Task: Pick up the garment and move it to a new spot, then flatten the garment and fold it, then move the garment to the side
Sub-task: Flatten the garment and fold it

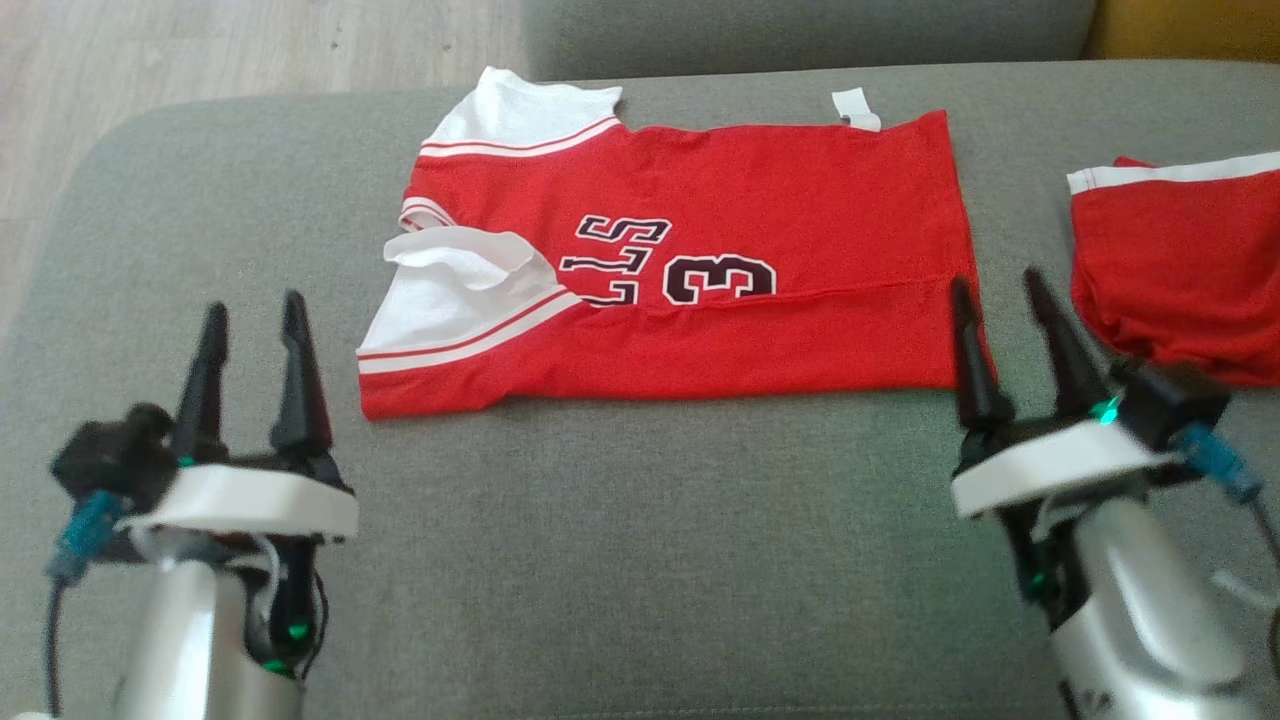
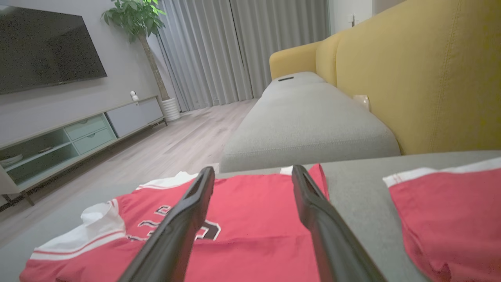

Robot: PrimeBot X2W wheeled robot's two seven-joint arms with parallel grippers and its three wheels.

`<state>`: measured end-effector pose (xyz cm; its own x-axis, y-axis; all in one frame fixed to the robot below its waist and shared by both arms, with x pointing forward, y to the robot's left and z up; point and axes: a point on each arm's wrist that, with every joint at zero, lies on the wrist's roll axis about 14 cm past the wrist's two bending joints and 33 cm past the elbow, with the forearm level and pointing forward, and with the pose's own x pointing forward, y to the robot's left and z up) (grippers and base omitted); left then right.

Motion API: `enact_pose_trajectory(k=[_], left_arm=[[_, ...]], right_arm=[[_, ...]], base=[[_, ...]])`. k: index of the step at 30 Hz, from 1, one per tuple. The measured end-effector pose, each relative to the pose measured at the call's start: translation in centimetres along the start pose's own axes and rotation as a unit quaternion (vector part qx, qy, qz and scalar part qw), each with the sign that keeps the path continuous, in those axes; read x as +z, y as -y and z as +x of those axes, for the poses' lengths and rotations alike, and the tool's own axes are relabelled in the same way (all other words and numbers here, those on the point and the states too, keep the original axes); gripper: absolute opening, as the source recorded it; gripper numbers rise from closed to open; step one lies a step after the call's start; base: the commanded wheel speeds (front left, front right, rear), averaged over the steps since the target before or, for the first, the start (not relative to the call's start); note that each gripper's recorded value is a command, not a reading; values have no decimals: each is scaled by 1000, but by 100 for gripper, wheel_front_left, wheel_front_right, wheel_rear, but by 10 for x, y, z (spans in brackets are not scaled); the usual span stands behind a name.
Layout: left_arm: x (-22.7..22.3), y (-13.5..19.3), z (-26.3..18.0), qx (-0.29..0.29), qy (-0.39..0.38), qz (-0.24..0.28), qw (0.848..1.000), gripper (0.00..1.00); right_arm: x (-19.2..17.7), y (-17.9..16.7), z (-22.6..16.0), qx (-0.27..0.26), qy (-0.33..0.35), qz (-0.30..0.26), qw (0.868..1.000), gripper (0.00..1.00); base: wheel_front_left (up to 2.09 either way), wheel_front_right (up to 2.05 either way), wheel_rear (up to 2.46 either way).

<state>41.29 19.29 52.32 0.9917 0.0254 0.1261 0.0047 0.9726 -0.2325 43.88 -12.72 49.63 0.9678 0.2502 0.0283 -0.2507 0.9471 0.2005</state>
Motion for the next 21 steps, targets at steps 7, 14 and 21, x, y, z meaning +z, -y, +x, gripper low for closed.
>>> enact_pose_trajectory(k=[7, 14, 21], left_arm=[[-60, -1, -9, -7, -94, 35, 995, 100], [-125, -6, -11, -15, -203, 60, 977, 100], [-143, -15, 12, -10, -235, 87, 968, 100]], right_arm=[[-7, -6, -6, -11, 2, 1, 1000, 100], [-18, 3, -8, -24, -10, -6, 1000, 100], [-28, 12, -9, -35, -23, -7, 999, 100]], base=[[0, 0, 0], [0, 0, 0], [0, 0, 0]])
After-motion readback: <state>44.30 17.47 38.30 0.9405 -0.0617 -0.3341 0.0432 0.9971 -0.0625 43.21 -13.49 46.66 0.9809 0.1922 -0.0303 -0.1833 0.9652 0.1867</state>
